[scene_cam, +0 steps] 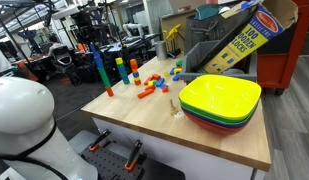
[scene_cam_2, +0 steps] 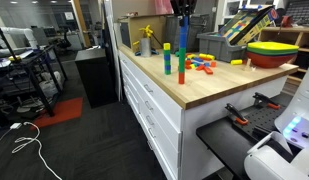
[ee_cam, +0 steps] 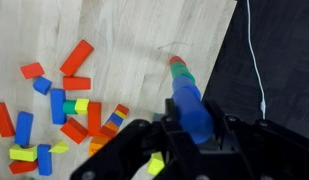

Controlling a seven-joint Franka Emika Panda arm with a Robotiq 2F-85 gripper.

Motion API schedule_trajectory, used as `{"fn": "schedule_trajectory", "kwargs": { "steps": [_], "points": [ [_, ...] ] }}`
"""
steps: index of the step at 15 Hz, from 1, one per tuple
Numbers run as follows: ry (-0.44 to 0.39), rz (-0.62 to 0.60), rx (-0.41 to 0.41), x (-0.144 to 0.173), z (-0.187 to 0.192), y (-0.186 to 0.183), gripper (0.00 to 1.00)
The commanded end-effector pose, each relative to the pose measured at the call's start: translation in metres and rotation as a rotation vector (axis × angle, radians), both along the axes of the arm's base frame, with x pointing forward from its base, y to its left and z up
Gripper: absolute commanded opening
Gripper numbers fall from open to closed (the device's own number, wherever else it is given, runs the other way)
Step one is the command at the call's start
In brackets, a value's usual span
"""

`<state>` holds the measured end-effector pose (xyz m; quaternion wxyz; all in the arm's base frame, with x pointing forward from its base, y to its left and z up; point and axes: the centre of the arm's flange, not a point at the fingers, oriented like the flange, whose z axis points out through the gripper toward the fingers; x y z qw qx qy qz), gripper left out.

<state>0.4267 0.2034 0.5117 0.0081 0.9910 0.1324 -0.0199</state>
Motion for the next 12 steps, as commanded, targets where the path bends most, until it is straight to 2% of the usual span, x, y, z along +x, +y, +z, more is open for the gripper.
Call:
{"fn": "schedule_trajectory", "kwargs": {
  "steps": [1,12],
  "points": [
    [0.009,-0.032,0.003,-0.0011,0.0004,0.0002,0.08],
    [0.009,-0.038,0.011,-0.0006,0.0014,0.001,0.08]
  ]
}}
